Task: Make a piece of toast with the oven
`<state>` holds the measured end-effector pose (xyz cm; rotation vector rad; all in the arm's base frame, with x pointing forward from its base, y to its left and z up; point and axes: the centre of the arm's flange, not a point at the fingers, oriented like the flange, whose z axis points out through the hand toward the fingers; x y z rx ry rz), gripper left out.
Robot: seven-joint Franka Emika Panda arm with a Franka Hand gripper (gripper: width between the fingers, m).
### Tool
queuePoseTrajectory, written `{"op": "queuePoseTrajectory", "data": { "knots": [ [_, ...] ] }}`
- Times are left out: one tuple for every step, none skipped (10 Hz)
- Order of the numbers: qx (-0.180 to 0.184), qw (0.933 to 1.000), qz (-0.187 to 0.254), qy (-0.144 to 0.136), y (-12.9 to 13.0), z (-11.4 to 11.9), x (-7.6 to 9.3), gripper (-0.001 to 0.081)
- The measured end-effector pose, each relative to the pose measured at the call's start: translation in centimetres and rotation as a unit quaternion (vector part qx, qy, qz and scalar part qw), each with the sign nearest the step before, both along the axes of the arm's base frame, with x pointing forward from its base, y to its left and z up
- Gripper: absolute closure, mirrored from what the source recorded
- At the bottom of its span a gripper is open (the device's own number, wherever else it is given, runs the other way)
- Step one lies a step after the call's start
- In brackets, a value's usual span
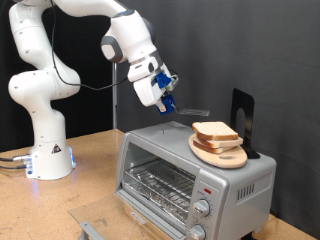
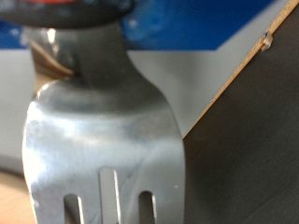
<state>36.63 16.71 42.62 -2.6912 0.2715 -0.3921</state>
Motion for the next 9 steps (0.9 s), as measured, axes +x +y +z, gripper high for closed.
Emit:
{"op": "queuePoseTrajectory", "data": {
  "knots": [
    [0.006, 1.0, -0.003, -0.006, -1.2, 0.4, -0.1, 0.0424],
    [0.01, 0.9999, -0.004, -0.008, -2.6, 0.7, -0.2, 0.0424],
    [0.015, 0.9998, -0.009, -0.004, -4.0, 1.0, -0.4, 0.0423],
    [0.017, 0.9998, -0.013, 0.0, -5.5, 1.3, -0.5, 0.0423],
    [0.015, 0.9998, -0.015, 0.004, -6.9, 1.5, -0.5, 0.0423],
    [0.008, 0.9998, -0.019, 0.006, -8.3, 1.6, -0.5, 0.0423],
    [-0.001, 0.9997, -0.025, 0.006, -9.4, 1.6, -0.3, 0.0423],
    [-0.008, 0.9994, -0.033, 0.006, -10.6, 1.5, -0.1, 0.0423],
    [-0.011, 0.9992, -0.039, 0.005, -11.6, 1.4, 0.0, 0.0423]
  ]
}}
